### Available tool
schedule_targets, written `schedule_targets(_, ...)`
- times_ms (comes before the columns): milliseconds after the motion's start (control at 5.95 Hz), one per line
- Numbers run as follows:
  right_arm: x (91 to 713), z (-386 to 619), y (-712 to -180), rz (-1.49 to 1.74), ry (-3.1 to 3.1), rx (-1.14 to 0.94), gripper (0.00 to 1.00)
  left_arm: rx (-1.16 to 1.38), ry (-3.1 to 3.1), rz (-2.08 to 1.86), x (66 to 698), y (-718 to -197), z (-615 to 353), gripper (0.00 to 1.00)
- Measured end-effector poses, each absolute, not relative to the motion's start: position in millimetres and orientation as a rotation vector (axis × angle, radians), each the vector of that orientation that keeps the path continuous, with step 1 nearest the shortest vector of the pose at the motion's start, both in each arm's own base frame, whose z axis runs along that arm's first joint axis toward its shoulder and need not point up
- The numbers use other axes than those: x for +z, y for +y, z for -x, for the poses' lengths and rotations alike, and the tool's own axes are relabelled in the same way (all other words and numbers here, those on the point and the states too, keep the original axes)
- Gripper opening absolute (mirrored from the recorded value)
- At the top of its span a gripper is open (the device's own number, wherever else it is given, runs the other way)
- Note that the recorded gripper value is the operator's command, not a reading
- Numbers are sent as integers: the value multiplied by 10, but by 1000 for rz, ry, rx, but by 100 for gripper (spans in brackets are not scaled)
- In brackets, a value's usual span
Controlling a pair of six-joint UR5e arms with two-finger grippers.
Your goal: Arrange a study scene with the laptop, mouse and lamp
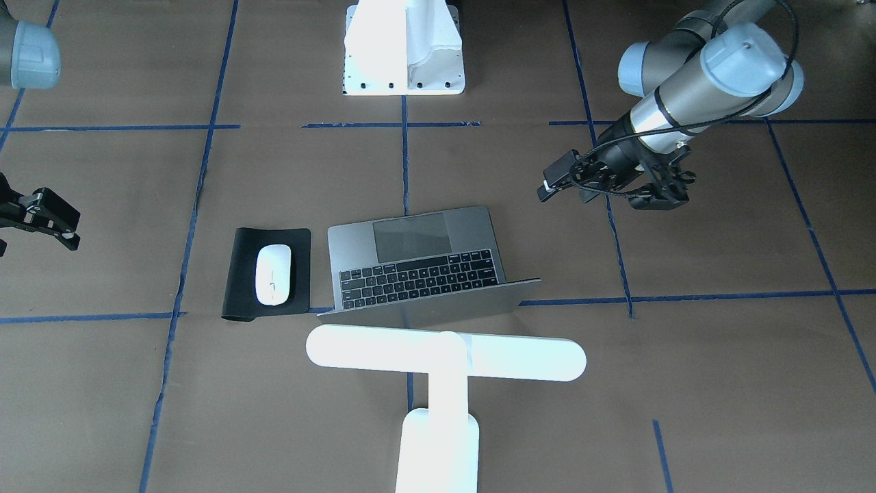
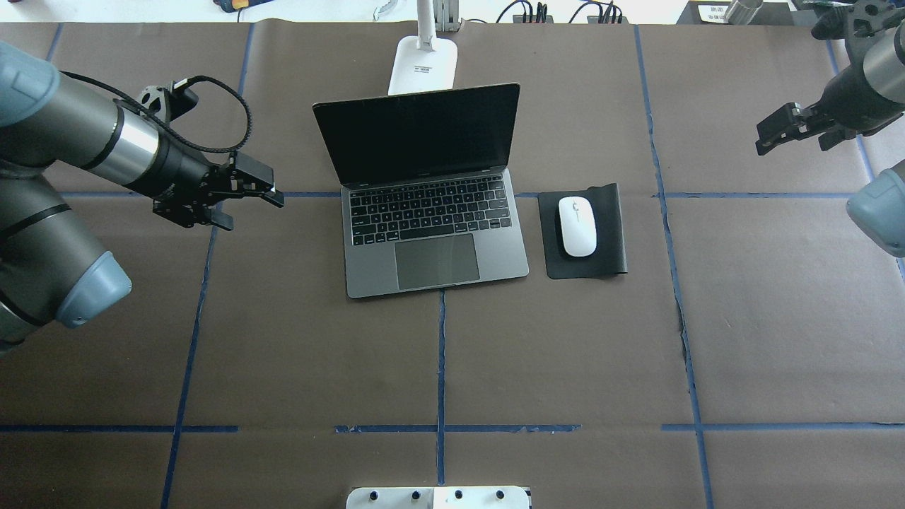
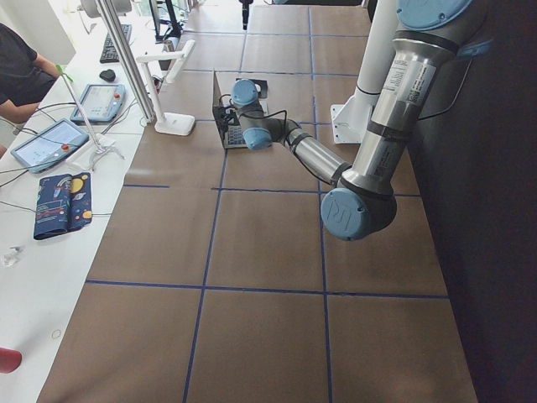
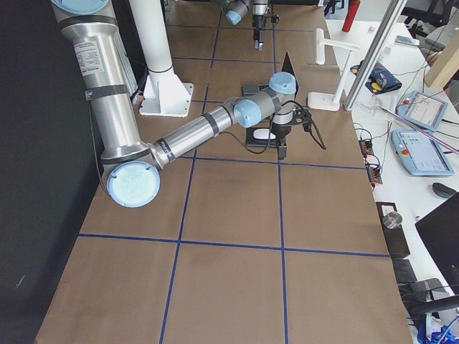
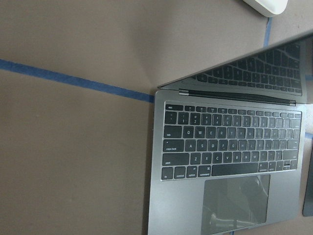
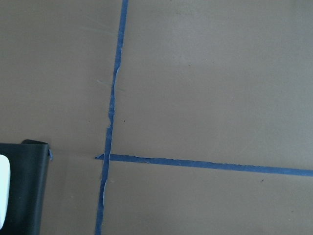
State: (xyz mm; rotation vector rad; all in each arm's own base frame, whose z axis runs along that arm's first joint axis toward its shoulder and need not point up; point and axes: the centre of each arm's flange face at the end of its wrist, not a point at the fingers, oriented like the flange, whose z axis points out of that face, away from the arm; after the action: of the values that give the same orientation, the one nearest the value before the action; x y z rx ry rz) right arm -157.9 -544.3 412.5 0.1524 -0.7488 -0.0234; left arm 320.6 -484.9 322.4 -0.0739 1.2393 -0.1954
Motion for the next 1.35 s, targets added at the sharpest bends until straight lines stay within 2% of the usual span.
schedule_targets(1009, 5259, 323, -5030, -141, -697, -125, 100, -54, 924, -158, 4992, -4925, -948, 100)
schedule_targets(1345, 5907, -350, -4831, -104, -771, -106, 100, 24, 801, -108, 5418, -4915, -95, 100)
